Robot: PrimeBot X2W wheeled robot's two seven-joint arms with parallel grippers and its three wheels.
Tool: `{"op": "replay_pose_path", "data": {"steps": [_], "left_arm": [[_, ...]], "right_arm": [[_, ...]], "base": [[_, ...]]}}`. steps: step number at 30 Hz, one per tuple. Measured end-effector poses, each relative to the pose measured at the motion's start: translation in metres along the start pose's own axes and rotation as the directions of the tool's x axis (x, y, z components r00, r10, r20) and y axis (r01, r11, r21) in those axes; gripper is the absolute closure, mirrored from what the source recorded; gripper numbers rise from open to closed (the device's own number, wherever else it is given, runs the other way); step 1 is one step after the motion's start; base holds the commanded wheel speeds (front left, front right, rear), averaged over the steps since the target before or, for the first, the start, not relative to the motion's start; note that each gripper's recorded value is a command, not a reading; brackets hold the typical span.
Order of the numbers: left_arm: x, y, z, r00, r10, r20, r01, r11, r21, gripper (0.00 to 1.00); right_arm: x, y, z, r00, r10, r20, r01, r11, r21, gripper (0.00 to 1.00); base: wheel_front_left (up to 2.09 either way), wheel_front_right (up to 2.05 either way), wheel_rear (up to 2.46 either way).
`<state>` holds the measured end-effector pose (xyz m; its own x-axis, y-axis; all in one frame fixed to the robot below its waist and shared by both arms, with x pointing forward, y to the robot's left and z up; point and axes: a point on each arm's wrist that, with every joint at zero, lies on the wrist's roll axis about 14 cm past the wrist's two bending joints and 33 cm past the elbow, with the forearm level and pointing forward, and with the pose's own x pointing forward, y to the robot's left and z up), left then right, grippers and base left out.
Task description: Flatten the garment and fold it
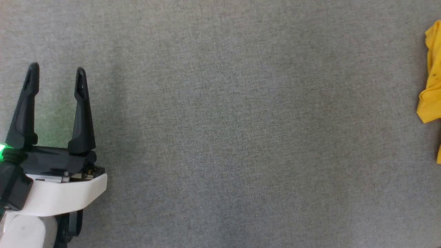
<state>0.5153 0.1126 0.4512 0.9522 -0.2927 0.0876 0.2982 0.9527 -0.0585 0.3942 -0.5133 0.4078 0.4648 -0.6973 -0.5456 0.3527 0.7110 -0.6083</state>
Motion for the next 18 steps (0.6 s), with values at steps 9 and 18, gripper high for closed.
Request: {"op": "replay_pose_path", "data": {"steps": [9, 18], "left_arm": [[-0.015, 0.005, 0.017, 0.998, 0.062, 0.017, -0.062, 0.998, -0.011, 0.0], [-0.046, 0.004, 0.048, 0.99, 0.138, 0.04, -0.137, 0.99, -0.031, 0.0]], "right_arm": [[-0.018, -0.006, 0.014, 0.995, 0.021, 0.103, -0.026, 0.998, 0.052, 0.0], [-0.063, 0.018, 0.046, 0.938, 0.084, 0.338, -0.158, 0.968, 0.197, 0.0]], "base": [[0.0, 0.0, 0.0], [0.0, 0.0, 0.0]]}}
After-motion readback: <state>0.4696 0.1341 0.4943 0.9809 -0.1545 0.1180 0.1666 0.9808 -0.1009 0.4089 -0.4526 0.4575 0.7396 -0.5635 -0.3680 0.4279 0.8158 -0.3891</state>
